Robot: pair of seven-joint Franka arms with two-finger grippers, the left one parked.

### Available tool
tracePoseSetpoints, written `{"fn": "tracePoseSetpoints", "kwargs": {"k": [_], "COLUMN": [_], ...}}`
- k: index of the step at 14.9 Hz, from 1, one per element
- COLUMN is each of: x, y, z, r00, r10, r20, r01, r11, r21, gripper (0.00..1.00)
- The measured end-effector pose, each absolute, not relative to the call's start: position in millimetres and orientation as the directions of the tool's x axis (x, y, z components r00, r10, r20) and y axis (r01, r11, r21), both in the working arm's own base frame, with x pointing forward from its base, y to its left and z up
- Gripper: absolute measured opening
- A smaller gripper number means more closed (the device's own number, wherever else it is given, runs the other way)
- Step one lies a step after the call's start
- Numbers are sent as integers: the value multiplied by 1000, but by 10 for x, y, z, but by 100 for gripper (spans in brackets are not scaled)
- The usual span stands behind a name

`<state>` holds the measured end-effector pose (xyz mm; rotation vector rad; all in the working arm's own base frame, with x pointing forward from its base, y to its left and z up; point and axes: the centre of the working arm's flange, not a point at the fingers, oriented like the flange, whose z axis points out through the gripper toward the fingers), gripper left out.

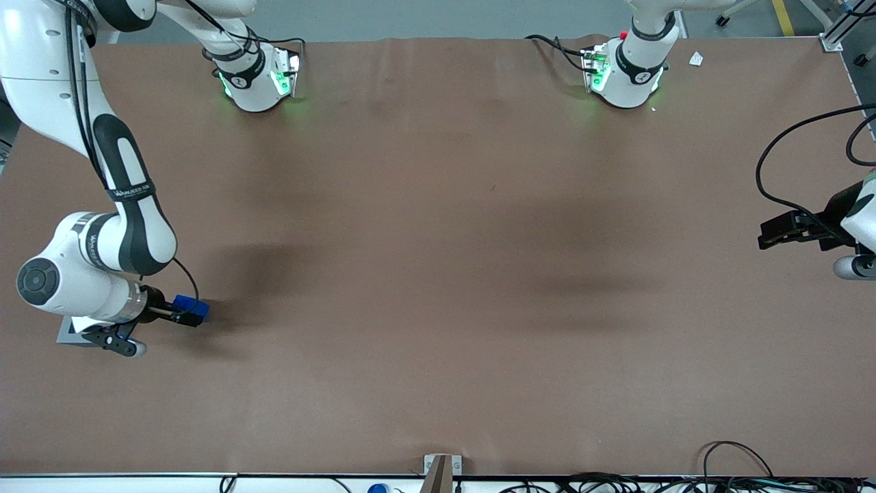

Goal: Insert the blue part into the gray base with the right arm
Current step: 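Close the right gripper on the blue block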

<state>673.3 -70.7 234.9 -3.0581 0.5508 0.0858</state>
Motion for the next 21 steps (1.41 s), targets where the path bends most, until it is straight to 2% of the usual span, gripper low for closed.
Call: {"fn": "tracePoseSetpoints", "kwargs": {"k": [12,14,21], "x": [6664,6652,6655], "y": [-790,-809,-784], "z": [2229,2217,2216], "r00": [937,940,947], "r10": [-338,-331,-310], "r20": [-82,-85,-83], "r01": [-341,-333,-312], "r11": [-940,-943,-950], "r21": [-16,-16,-9], "gripper": [99,91,80]}}
